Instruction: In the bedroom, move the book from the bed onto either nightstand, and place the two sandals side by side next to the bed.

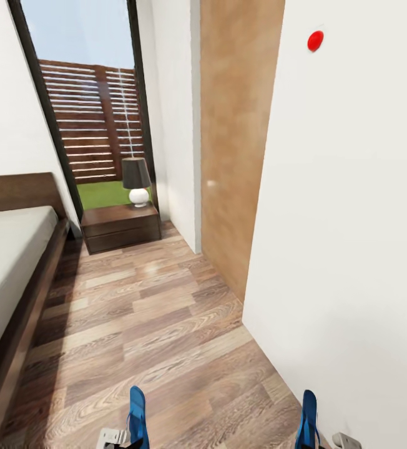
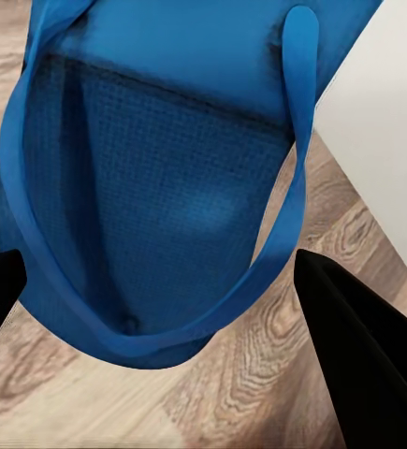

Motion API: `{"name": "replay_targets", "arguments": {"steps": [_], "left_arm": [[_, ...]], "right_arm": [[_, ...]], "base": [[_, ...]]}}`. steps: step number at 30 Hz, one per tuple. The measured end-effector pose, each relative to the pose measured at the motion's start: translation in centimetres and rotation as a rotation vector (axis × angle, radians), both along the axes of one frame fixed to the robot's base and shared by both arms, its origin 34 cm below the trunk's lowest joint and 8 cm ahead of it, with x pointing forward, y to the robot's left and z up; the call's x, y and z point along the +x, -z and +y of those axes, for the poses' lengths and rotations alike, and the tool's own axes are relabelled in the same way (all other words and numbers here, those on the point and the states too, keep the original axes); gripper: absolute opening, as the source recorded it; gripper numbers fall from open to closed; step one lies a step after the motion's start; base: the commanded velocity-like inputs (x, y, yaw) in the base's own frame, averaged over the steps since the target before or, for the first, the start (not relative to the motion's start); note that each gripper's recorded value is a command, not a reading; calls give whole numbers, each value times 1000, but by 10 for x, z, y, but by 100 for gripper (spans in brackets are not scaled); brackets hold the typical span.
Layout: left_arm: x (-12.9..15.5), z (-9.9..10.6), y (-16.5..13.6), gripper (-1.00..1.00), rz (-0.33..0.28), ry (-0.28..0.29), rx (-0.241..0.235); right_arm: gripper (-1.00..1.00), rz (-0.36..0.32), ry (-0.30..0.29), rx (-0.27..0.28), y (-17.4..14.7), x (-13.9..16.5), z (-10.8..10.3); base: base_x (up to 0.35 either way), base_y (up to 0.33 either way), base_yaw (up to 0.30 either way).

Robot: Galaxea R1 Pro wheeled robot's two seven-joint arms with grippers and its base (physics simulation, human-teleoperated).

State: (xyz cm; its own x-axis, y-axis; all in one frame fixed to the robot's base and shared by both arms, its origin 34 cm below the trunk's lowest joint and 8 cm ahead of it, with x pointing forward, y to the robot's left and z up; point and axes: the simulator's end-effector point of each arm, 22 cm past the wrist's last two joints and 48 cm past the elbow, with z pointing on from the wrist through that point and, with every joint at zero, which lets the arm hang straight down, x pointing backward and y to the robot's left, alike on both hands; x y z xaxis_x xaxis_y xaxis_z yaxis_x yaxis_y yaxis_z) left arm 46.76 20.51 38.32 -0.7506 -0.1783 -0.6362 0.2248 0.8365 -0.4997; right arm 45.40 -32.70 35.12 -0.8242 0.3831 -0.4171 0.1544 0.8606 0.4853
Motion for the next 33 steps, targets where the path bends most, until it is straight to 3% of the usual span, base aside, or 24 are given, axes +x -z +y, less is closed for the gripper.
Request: {"name": "replay_targets", "arguments": {"steps": [33], "left_arm": [[0,0,0,-100,0,-1,0]], "right_arm": [[-100,1,-1,-1,0,0,0]], "base": [[0,0,230]]}}
